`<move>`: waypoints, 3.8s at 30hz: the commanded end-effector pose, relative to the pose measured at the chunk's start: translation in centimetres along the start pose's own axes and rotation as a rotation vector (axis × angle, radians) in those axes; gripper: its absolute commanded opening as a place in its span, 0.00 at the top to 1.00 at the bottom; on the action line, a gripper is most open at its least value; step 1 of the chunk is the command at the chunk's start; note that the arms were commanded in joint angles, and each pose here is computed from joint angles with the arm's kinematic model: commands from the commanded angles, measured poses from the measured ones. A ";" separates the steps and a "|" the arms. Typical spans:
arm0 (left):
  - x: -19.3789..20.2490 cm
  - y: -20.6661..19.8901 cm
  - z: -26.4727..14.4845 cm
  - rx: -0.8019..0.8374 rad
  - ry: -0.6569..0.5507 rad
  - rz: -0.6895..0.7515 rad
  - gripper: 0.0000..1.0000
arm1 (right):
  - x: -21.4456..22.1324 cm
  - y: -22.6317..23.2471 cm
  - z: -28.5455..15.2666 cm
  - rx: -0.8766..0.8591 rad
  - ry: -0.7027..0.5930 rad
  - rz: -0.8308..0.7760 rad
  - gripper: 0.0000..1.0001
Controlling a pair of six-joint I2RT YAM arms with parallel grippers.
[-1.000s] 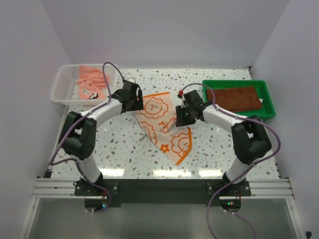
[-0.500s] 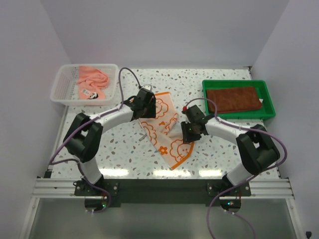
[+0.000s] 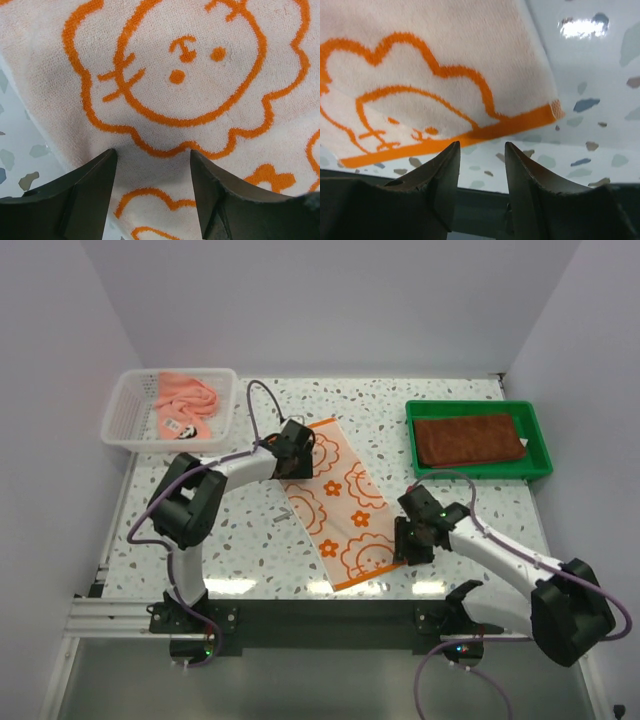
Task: Fold and stack the towels
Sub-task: Flatten out the crumpled towel, then fold the towel
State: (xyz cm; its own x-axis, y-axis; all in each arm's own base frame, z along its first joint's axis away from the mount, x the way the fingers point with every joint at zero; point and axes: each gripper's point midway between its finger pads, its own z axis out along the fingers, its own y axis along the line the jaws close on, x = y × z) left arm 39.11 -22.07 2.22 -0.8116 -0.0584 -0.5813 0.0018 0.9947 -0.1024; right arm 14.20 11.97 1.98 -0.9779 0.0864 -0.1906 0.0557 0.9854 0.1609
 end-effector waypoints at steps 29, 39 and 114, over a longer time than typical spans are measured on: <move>14.6 -8.1 -10.5 0.277 0.145 0.297 0.44 | -13.9 6.0 1.0 -0.027 -0.149 -0.263 0.73; 18.9 -5.2 -11.5 0.209 0.311 0.391 0.48 | -5.7 3.1 3.0 -0.003 0.102 -0.151 0.73; -7.9 3.6 2.3 0.263 0.045 0.563 0.25 | -31.2 9.9 9.4 -0.117 -0.102 -0.798 0.73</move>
State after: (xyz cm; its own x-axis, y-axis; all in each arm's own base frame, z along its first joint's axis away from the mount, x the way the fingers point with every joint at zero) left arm 46.10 -17.59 4.02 -0.6969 0.4726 -0.5395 0.5501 0.8348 0.0206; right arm 48.62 20.77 2.11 -0.6747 -0.5965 -0.4348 -0.6631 0.7485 0.0021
